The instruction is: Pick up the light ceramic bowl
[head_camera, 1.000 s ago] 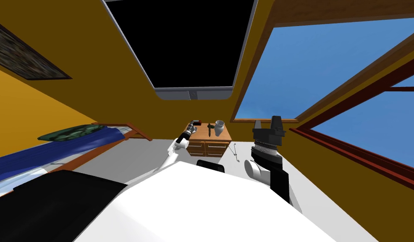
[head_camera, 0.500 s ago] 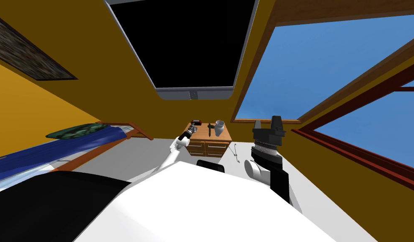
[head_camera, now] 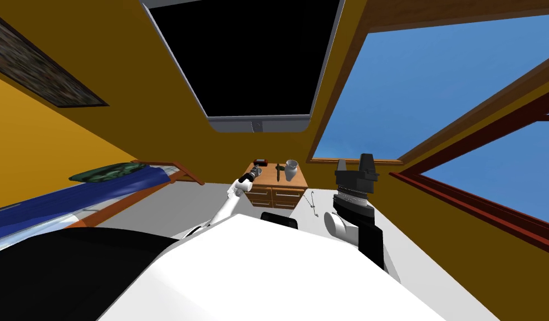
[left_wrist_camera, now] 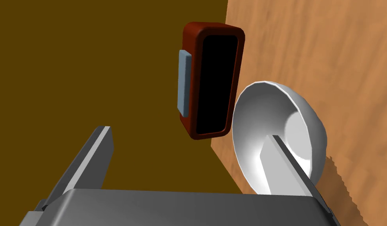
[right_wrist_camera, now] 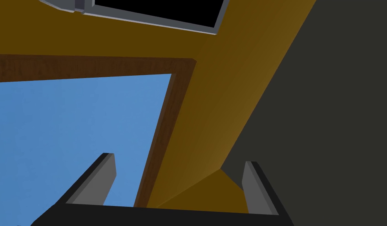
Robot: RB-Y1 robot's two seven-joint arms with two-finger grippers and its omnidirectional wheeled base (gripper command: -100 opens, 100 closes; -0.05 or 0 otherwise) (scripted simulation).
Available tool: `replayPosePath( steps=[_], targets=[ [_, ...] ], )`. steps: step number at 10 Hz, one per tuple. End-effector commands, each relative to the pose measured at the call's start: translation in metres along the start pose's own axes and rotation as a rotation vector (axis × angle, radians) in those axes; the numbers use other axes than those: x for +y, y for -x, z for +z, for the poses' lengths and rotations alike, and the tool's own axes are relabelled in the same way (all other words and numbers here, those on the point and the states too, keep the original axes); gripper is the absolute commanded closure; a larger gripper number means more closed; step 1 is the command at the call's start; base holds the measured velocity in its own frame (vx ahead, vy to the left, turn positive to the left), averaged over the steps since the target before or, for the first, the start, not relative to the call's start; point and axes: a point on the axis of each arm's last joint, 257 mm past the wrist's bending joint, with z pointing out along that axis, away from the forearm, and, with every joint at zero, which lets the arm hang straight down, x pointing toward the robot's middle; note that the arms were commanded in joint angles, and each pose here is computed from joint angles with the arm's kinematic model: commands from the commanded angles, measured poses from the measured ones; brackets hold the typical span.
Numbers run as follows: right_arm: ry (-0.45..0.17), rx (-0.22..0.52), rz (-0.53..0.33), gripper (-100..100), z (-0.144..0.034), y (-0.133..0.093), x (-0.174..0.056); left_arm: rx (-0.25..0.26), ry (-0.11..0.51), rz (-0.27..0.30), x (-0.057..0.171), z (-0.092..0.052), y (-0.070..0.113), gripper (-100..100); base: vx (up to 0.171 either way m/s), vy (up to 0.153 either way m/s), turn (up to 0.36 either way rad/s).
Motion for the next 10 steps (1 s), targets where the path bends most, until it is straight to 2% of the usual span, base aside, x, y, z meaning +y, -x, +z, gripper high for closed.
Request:
replayPosePath(
  steps=[1, 2, 3, 4, 7, 10],
  targets=[
    [0.0, 0.0, 0.0, 0, 0.0, 0.0, 0.0, -0.003, 0.056, -0.012, 0.011, 0.008, 0.002, -100, 0.009, -0.01, 0.048],
    [0.0, 0.0, 0.0, 0, 0.0, 0.0, 0.0, -0.005, 0.075, -0.012, 0.016, 0.008, 0.003, -100, 0.01, -0.013, 0.028],
    [0.0, 0.0, 0.0, 0, 0.0, 0.0, 0.0, -0.007, 0.112, -0.025, 0.022, 0.015, 0.005, -100, 0.015, -0.016, 0.04],
    [0.0, 0.0, 0.0, 0, 0.0, 0.0, 0.0, -0.01, 0.138, -0.025, 0.029, 0.014, 0.005, -100, 0.014, -0.014, 0.028],
    [0.0, 0.0, 0.0, 0, 0.0, 0.0, 0.0, -0.018, 0.233, -0.051, 0.045, 0.025, 0.01, -100, 0.019, -0.015, 0.043],
    [0.0, 0.0, 0.0, 0, 0.0, 0.0, 0.0, -0.027, 0.314, -0.064, 0.061, 0.026, 0.014, -100, 0.022, -0.012, 0.031]
  ],
)
